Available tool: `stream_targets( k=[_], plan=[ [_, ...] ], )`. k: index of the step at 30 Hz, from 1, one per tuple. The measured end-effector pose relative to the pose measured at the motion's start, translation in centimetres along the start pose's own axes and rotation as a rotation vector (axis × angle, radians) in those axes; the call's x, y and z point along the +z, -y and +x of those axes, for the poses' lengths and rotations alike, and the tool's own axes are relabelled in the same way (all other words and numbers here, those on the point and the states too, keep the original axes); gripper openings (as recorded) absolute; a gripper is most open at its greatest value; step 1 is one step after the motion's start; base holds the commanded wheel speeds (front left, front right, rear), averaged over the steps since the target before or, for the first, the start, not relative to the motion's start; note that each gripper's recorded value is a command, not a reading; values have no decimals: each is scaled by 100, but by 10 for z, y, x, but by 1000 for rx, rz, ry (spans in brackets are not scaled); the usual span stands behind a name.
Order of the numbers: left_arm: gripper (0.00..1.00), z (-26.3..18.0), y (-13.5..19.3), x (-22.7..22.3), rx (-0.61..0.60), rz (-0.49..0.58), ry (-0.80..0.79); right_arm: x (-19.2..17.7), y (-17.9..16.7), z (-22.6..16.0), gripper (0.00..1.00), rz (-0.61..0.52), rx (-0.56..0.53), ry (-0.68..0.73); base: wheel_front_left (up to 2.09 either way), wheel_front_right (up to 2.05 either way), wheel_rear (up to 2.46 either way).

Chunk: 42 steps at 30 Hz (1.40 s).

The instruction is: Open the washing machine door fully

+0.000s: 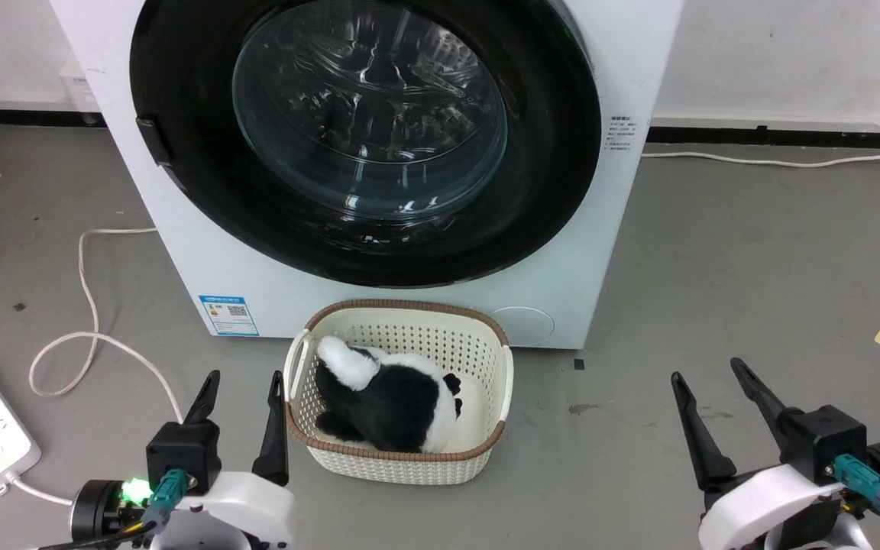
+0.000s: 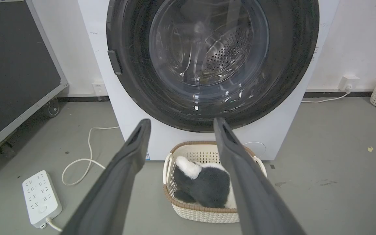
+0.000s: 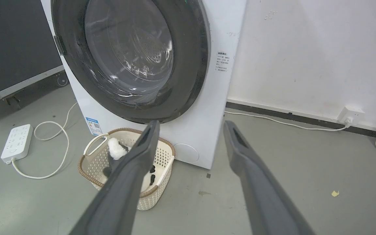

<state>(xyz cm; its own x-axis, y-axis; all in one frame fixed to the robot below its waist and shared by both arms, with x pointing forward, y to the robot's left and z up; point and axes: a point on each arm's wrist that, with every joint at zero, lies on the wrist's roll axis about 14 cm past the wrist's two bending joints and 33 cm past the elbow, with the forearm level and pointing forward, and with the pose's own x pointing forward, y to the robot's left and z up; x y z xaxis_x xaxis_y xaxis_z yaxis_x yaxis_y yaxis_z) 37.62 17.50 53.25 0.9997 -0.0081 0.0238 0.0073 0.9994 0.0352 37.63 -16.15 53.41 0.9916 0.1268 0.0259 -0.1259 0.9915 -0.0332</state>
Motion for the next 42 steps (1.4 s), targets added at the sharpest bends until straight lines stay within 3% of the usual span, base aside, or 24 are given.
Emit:
stream_targets(
  k=[18,42],
  plan=[
    [100,0,2,0,-6,-7,21,2,-5,4,100,31,14,30,0,0,0],
    [100,12,3,-5,-4,-6,39,4,0,46,100,297,16,27,0,0,0]
  ],
)
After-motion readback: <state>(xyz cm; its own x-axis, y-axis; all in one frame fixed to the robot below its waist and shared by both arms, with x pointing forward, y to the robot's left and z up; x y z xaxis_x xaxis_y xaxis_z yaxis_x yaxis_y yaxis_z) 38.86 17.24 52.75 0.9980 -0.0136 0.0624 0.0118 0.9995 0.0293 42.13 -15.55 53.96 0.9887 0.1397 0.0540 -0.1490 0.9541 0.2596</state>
